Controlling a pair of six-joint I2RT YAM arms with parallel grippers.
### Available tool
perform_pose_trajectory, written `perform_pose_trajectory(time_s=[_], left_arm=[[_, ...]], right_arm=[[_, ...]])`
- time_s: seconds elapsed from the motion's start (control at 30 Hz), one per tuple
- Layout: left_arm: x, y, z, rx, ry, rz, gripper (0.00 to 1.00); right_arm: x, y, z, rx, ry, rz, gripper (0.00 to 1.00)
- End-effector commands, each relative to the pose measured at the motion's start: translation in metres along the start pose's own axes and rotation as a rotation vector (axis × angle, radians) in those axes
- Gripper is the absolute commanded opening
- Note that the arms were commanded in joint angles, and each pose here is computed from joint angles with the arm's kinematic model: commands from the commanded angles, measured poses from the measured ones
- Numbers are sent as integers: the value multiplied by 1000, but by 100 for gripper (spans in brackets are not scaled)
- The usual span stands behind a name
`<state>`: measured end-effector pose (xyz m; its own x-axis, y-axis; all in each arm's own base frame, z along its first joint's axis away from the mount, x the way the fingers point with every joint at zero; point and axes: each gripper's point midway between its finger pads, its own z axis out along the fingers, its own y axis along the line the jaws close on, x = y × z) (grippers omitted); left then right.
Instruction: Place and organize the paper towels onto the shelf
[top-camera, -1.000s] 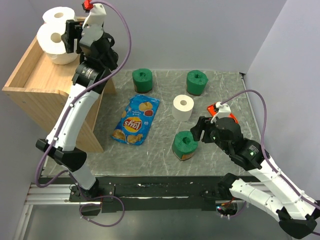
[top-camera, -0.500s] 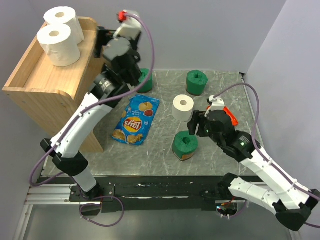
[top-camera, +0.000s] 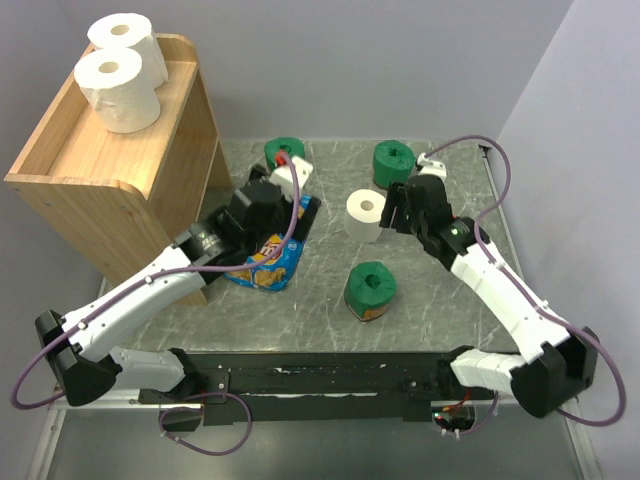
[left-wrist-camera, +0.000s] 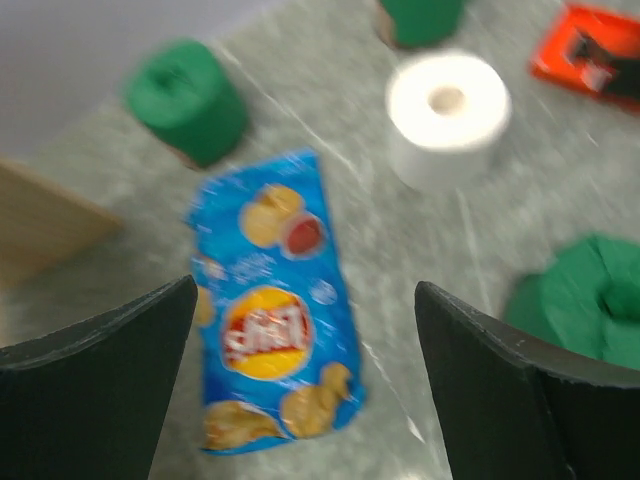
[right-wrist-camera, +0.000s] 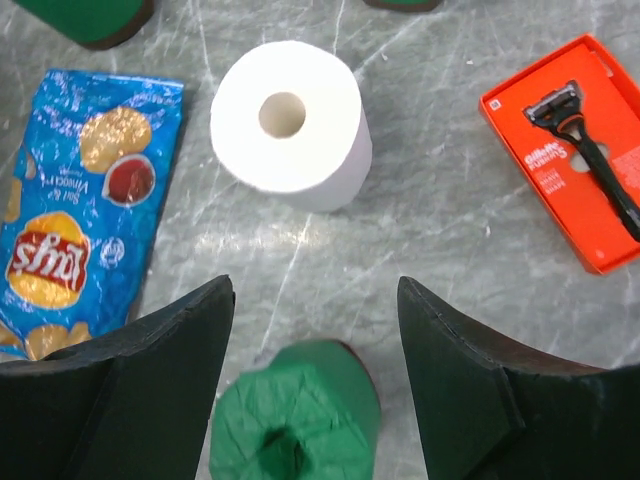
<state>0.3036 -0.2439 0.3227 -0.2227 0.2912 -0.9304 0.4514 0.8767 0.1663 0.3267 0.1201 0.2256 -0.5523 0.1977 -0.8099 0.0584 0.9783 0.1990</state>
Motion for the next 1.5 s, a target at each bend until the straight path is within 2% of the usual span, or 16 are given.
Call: perform_pose_trajectory(time_s=[0.0,0.1,0.23,0.43,0.6,0.9,1.07,1.23,1.47], left_arm=[[10,-46,-1,217,-53,-106,96],[31,-64,1,264,-22,-68,96],[28,-72,0,285,-7,-61,96],[28,-70,-4,264,-15,-60,96],[24,-65,-8,241,-38,-59,96],[21,-59,-12,220,-50,-56,96],[20,-59,-14,215,-60,-50,96],[21,-54,-15,183,-65,-42,96],[18,-52,-18,171,-85,-45,96]], right_arm=[[-31,8,25,-51,-17,45,73],[-31,7,50,-47,30,53,74],[-27,7,85,-33,79,52,74],[-8,-3,134,3,201,47,75],[8,-4,157,7,267,29,74],[29,-12,167,34,314,21,71],[36,-8,170,10,336,31,64],[36,6,155,-60,331,32,50],[49,45,117,-176,328,-33,45]])
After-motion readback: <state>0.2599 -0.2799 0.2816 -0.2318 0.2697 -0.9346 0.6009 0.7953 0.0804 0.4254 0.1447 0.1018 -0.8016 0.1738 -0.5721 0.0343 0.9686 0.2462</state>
